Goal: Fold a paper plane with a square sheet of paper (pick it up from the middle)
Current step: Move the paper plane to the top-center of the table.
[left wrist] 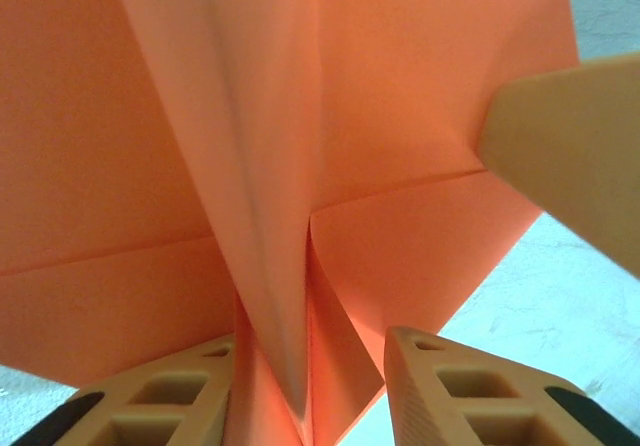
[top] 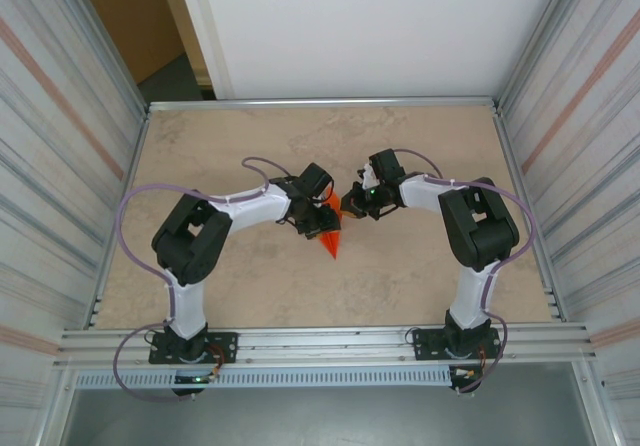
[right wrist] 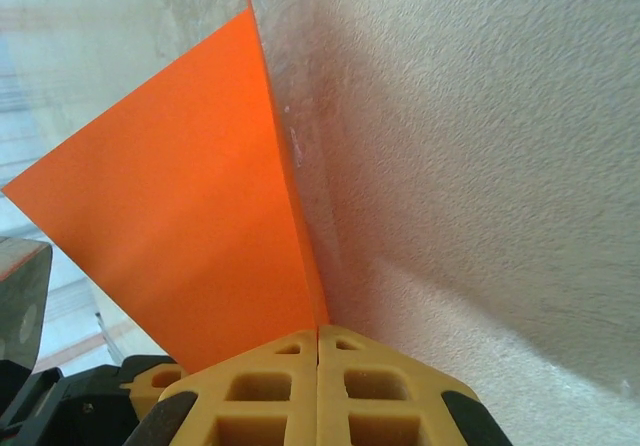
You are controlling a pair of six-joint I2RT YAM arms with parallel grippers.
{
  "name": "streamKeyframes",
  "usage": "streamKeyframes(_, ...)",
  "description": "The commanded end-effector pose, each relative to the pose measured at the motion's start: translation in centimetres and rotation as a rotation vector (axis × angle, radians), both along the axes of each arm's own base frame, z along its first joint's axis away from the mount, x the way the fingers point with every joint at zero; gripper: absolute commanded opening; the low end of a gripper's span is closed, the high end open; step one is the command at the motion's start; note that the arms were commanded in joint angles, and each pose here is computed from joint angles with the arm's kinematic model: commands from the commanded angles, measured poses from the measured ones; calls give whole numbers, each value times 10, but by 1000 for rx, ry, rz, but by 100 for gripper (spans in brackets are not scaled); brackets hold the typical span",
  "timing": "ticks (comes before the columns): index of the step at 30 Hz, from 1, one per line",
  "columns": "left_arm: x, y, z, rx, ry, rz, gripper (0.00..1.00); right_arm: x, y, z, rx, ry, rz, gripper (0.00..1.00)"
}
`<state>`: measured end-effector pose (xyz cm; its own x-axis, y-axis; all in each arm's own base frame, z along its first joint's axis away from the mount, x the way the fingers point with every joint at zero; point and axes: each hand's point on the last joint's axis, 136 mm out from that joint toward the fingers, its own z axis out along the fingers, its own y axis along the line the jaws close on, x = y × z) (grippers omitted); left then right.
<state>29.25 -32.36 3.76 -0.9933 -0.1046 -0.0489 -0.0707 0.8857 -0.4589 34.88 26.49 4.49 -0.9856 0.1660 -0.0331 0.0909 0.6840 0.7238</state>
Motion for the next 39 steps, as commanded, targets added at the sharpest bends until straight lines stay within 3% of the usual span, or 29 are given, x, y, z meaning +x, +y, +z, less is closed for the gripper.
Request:
streamKeyframes(1,4,5,-5,46,11,26,36,-3,8,17,41,-21,21,4)
streamKeyframes(12,6,9,-9,76,14,39,24,-5,11,22,60,-23,31,9)
streamKeyframes(20,10,18,-4,128,-10,15,12,4,-18,21,0,-38,-71,39)
streamKeyframes(25,20,32,7,154,-53,-23,9,11,-53,25,-66,-85,-174,49)
streamKeyframes(34,60,84,26,294,-132,-130,8,12,-84,26,-154,-129,-250,55)
streamKeyframes(39,80,91,19,341,-140,-192,8,12,-82,22,-153,-117,-247,55)
